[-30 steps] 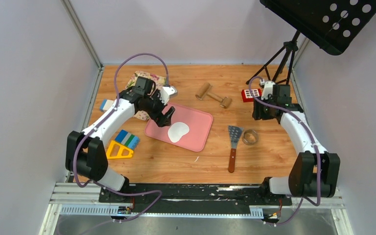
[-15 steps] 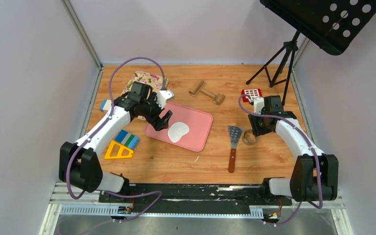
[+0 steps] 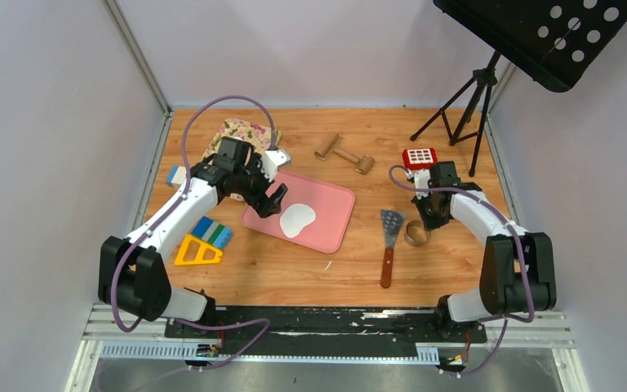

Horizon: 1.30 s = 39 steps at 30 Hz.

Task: Roll out the dumpling wrappers from the dough
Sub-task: Pick up the dumpling mold from the center of the board, then place the dumpling mold on the work surface.

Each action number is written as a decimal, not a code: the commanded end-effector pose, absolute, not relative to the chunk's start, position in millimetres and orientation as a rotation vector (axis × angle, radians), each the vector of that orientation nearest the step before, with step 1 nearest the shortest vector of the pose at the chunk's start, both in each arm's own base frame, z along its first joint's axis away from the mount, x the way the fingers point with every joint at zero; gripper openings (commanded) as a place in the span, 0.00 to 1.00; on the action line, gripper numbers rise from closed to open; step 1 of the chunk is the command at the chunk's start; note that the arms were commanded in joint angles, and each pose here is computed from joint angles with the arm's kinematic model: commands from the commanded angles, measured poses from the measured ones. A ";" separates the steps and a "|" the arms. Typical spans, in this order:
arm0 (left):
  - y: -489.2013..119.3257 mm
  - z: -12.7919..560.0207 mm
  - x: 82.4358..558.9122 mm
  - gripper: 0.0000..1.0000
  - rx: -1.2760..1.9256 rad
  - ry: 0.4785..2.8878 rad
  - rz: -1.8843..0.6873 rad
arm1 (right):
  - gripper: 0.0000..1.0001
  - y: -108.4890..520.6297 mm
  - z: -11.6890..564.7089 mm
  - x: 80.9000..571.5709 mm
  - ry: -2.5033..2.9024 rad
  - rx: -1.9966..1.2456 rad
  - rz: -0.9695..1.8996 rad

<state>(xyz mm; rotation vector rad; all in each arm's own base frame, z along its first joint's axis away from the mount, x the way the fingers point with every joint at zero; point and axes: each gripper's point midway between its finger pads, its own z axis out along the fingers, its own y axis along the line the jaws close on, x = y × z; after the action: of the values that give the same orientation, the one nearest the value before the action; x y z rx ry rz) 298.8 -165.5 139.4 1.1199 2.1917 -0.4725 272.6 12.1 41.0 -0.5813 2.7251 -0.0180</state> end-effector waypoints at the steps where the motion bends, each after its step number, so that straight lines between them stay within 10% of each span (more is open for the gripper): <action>1: -169.3 148.8 301.6 1.00 1.102 2.145 -0.487 | 0.00 16.2 76.2 295.4 2.600 -0.582 -0.069; 11: -167.3 143.4 306.7 1.00 1.094 2.152 -0.471 | 0.00 169.9 212.9 354.9 2.150 -0.918 0.192; 22: -90.2 181.5 327.5 1.00 0.811 2.129 -0.488 | 0.00 342.8 168.6 396.6 2.144 -1.071 0.491; 39: -74.7 175.5 332.4 1.00 0.719 2.161 -0.526 | 0.00 384.1 104.1 343.4 2.237 -1.238 0.493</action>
<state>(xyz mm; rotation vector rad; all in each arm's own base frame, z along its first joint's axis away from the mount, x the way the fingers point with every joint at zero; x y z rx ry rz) 330.6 -68.9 168.1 0.7192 2.1844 -0.4837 348.1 372.7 105.5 -1.2336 2.2459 0.4827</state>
